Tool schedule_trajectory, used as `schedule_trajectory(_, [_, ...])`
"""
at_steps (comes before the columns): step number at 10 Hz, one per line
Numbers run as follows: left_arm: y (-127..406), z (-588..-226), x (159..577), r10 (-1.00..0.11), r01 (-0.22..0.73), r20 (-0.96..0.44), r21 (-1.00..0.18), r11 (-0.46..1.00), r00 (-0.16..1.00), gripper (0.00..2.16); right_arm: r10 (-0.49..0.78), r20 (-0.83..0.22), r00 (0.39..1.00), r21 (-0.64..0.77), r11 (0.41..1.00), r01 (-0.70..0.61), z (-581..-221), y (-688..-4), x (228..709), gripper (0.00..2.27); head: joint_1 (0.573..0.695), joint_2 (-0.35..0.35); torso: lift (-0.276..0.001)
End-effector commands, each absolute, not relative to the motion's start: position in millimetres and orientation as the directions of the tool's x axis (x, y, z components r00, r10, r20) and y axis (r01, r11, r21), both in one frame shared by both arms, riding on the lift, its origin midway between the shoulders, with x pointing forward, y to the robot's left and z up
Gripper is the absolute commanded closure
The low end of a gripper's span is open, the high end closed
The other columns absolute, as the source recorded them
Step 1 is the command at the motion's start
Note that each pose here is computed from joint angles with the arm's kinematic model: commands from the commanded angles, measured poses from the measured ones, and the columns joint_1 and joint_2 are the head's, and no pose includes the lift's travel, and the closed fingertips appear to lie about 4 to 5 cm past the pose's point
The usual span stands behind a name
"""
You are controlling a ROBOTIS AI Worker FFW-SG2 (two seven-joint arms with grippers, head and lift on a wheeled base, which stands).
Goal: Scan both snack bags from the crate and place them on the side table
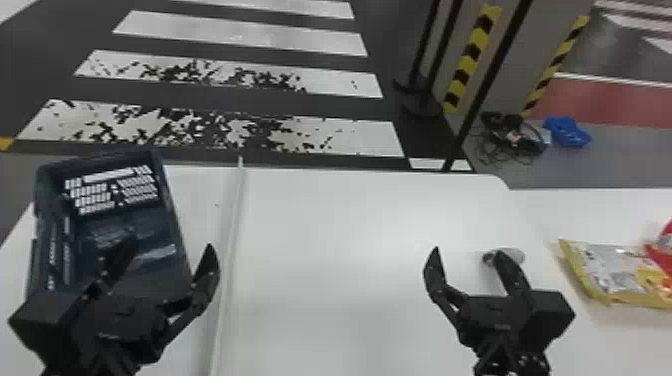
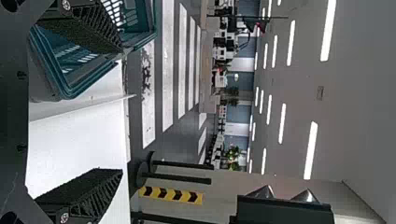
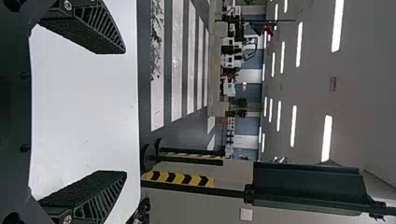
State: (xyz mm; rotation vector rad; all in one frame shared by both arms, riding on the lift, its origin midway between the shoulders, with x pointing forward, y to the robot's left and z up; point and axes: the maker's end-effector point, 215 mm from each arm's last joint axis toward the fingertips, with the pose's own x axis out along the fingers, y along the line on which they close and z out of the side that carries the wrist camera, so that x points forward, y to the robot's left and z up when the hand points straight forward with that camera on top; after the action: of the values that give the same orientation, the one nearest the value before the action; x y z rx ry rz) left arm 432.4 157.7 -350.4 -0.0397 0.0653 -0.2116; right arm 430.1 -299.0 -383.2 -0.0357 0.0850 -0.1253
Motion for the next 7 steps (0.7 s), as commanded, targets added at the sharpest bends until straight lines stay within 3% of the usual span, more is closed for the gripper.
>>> schedule_trajectory(1, [157.3,-350.9,432.5,-0.211,0.209,-0.061,-0.047,0.977,0.975,0.08,-0.13,-0.084,0.988,-0.039,0.991,0.127,-384.1,-299.8,429.6,0.07,0.695,-0.182,-0.095])
schedule_trajectory(7, [154.5,-351.6,431.5,-0.215,0.212,-0.064,-0.051,0.976,0.974,0.08,-0.131,-0.083,0.988,-0.039,0.991,0.128,-383.5,-300.1,428.2,0.08,0.695,-0.188,-0.095])
